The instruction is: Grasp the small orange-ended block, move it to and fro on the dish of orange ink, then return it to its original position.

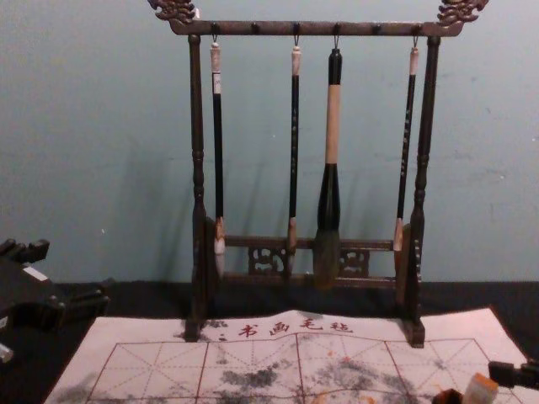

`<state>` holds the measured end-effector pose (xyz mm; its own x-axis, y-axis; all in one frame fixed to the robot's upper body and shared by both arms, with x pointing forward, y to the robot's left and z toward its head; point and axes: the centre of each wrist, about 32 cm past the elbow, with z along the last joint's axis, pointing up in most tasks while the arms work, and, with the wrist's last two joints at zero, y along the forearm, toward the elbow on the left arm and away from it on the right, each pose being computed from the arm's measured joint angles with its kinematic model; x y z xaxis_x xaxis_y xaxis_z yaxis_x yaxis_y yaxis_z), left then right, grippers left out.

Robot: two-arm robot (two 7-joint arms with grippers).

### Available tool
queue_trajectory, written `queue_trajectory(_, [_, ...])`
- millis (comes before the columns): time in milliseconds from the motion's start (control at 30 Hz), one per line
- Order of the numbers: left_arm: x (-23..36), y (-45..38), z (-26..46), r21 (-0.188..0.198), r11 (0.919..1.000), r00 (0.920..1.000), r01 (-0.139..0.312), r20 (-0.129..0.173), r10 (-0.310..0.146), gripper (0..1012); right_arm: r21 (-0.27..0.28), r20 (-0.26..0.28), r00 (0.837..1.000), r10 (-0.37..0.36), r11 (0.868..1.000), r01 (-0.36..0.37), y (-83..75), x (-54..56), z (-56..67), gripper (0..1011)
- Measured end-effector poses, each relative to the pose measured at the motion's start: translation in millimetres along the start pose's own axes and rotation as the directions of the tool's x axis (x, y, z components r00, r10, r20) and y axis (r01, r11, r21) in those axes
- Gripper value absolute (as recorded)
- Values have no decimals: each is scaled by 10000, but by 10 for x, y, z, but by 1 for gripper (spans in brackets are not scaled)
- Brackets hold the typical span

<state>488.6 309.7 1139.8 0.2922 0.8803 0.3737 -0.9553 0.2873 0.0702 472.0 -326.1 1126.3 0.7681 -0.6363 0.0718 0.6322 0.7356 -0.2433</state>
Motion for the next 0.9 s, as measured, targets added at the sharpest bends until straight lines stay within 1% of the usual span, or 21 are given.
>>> queue_trajectory(67, [0,0,0,0,10000,10000,0,-1,0,1001,1,2,10000,2,10000,-2,0,-1,0,767])
queue_trajectory(100, [0,0,0,0,10000,10000,0,-1,0,1001,0,2,10000,2,10000,-2,0,-1,-1,748])
queue_trajectory(133, [0,0,0,1,10000,10000,0,0,0,1001,1,3,10000,3,10000,-3,0,-2,-1,692])
queue_trajectory(167, [0,0,0,1,10000,10000,0,0,0,1001,0,3,10000,4,10000,-4,0,-2,-1,679])
queue_trajectory(233, [0,0,0,1,10000,10000,0,0,0,1001,0,4,10000,3,10000,-3,-1,-3,-2,621])
queue_trajectory(267, [0,0,0,1,10000,10000,1,0,-1,1001,2,5,10000,3,10000,-3,0,-3,-2,572])
queue_trajectory(367, [0,0,0,0,10000,10000,0,0,0,1001,2,5,10000,1,10000,-1,-1,-3,-2,510])
queue_trajectory(400, [0,0,0,0,10000,10000,0,-1,0,1001,2,6,10000,0,10000,0,-1,-3,-2,448])
queue_trajectory(467, [0,0,0,0,10000,10000,0,0,0,1001,3,6,10000,-2,10000,2,-1,-3,-2,405])
queue_trajectory(500, [0,0,0,0,10000,10000,1,0,-1,1001,4,6,10000,-3,10000,3,-1,-3,-2,345])
queue_trajectory(567, [0,0,0,0,10000,10000,0,0,0,1001,4,6,10000,-4,10000,4,0,-3,-2,306])
queue_trajectory(633, [0,0,0,0,10000,10000,0,0,0,1001,3,5,10000,-5,10000,5,0,-3,-2,225])
queue_trajectory(667, [0,0,0,0,10000,10000,1,0,-1,1001,4,6,10000,-6,10000,6,-1,-3,-2,207])
queue_trajectory(700, [0,0,0,0,10000,10000,0,0,0,1001,3,5,10000,-6,10000,6,-1,-3,-2,148])
queue_trajectory(833, [0,0,0,0,10000,10000,0,0,0,1001,4,6,10000,-8,10000,8,-1,-3,-2,85])
queue_trajectory(900, [0,0,0,0,10000,10000,1,0,-1,1001,3,5,10000,-8,10000,8,-1,-3,-2,85])
